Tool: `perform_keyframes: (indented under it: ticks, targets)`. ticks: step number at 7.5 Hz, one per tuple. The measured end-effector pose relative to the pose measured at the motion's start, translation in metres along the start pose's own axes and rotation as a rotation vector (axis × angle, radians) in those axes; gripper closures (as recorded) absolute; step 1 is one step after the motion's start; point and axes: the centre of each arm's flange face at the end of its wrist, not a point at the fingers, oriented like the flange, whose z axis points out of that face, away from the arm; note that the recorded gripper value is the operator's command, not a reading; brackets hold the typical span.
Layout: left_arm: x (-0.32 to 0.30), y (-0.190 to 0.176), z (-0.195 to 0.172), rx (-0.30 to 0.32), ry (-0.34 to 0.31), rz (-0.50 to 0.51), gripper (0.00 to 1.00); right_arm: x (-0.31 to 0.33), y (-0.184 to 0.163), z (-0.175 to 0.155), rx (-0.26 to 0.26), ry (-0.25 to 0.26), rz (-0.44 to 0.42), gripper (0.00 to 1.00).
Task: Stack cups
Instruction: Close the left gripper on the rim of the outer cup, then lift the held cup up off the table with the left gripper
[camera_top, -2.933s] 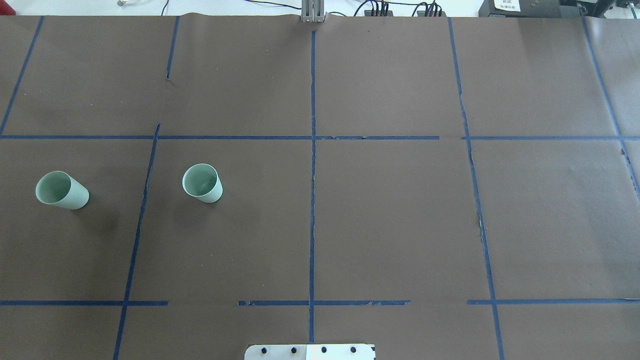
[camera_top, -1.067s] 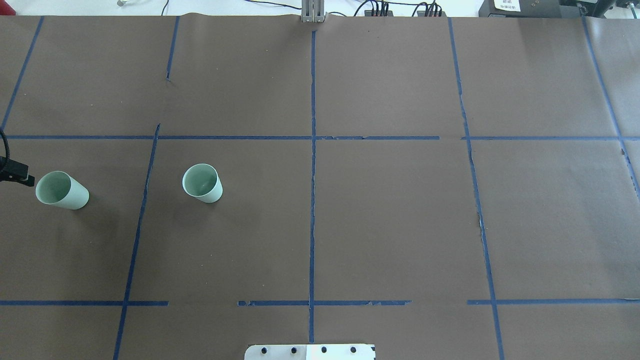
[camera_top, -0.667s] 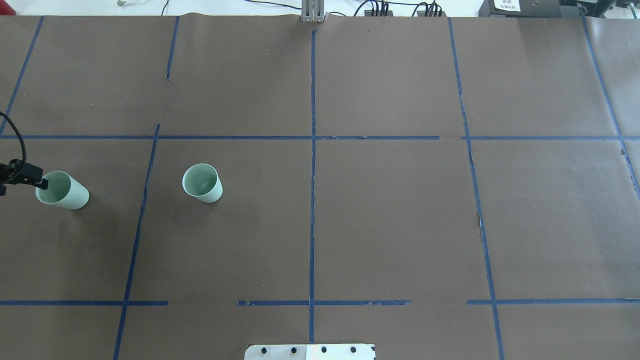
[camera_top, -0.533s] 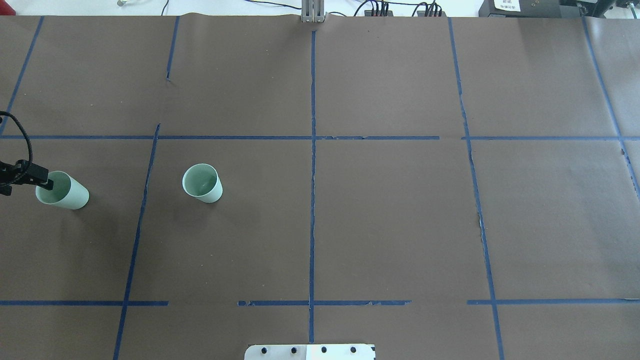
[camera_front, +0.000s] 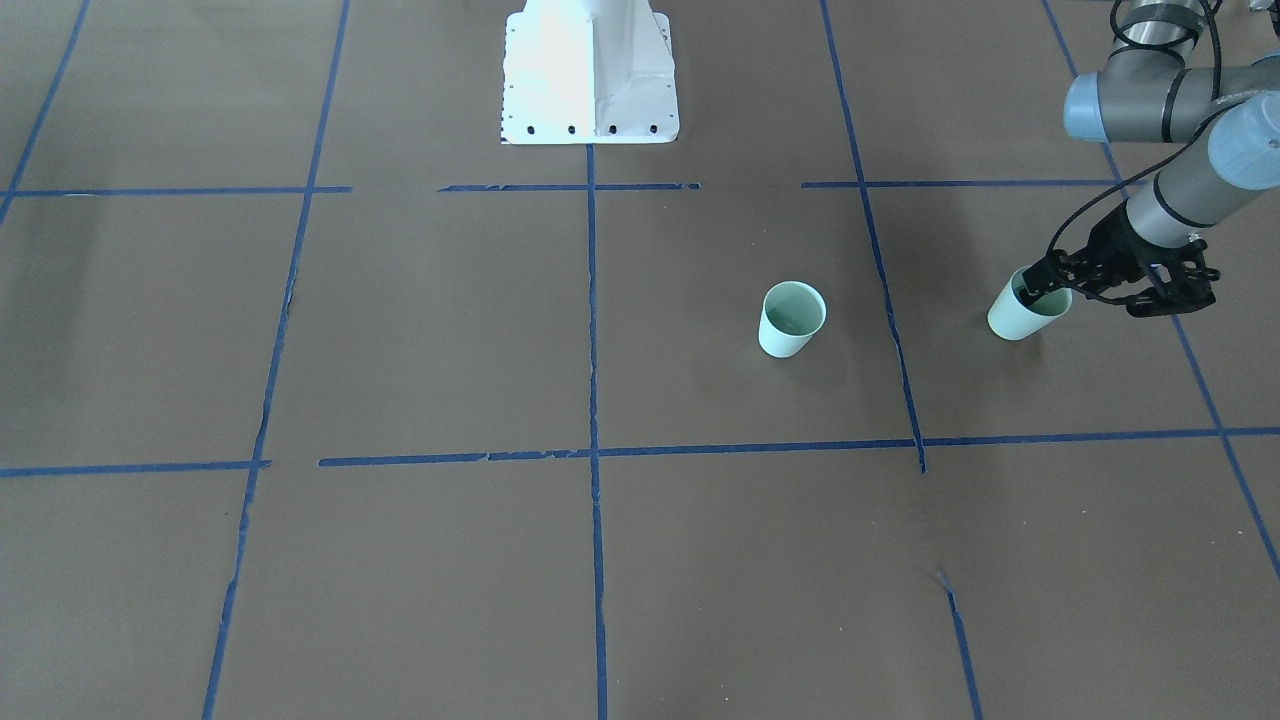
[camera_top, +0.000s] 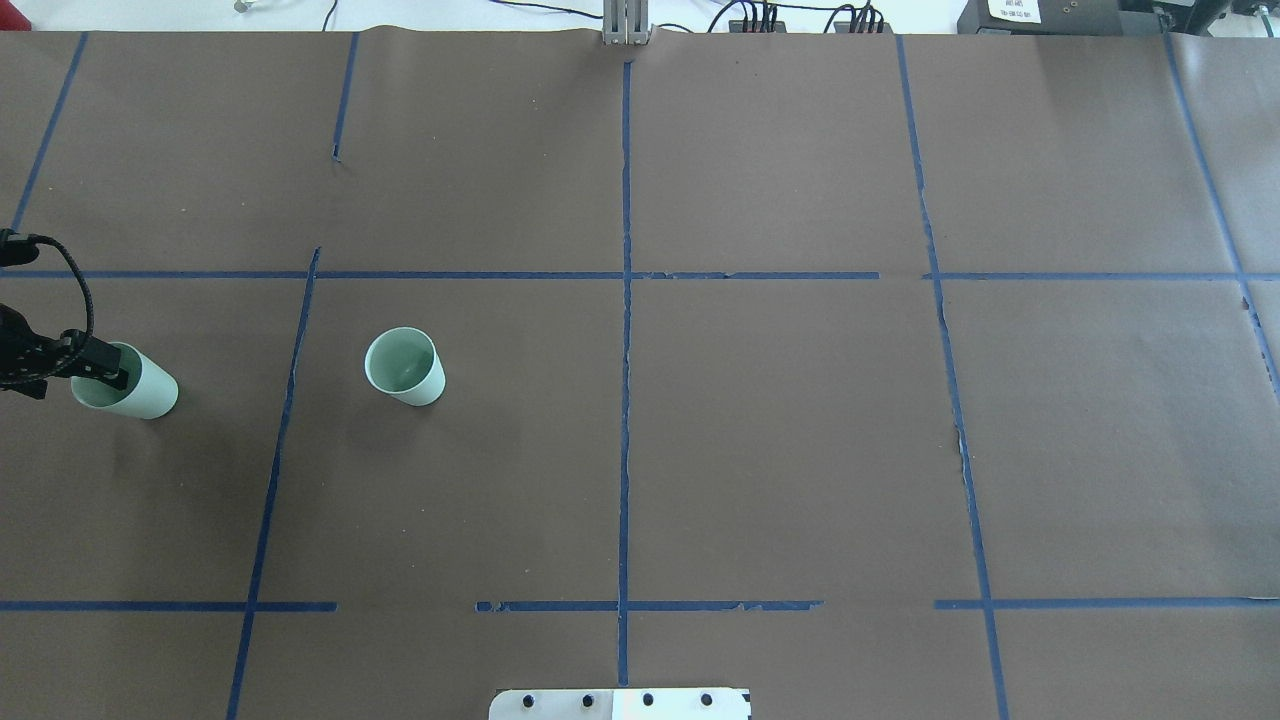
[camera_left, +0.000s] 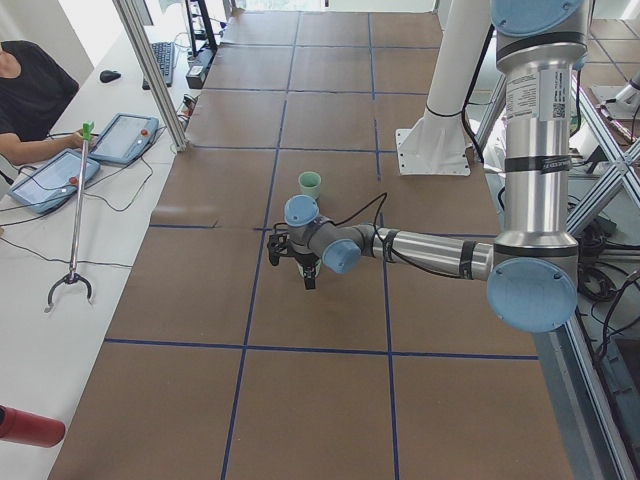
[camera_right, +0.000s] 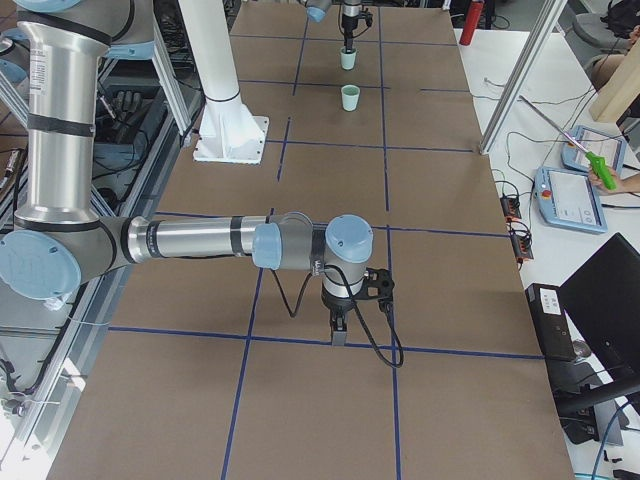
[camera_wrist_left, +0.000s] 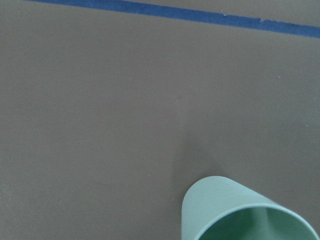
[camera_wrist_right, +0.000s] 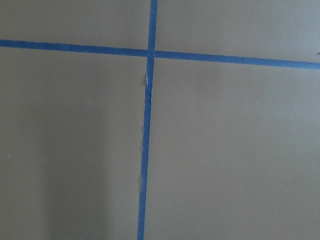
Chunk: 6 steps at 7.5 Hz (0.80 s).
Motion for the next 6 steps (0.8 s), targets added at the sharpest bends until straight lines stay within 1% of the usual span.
perform_keyframes:
  ticks: [1,4,6]
  targets:
    - [0.001,0.000,0.001,-0.001,0.001,0.002,1.00,0.000,0.000,0.000,0.000,0.000,0.000,0.00]
    - [0.004,0.001,-0.005,0.006,0.010,0.004,1.00,0.000,0.000,0.000,0.000,0.000,0.000,0.00]
    - [0.011,0.012,-0.029,0.022,0.030,0.016,1.00,0.000,0.000,0.000,0.000,0.000,0.000,0.00]
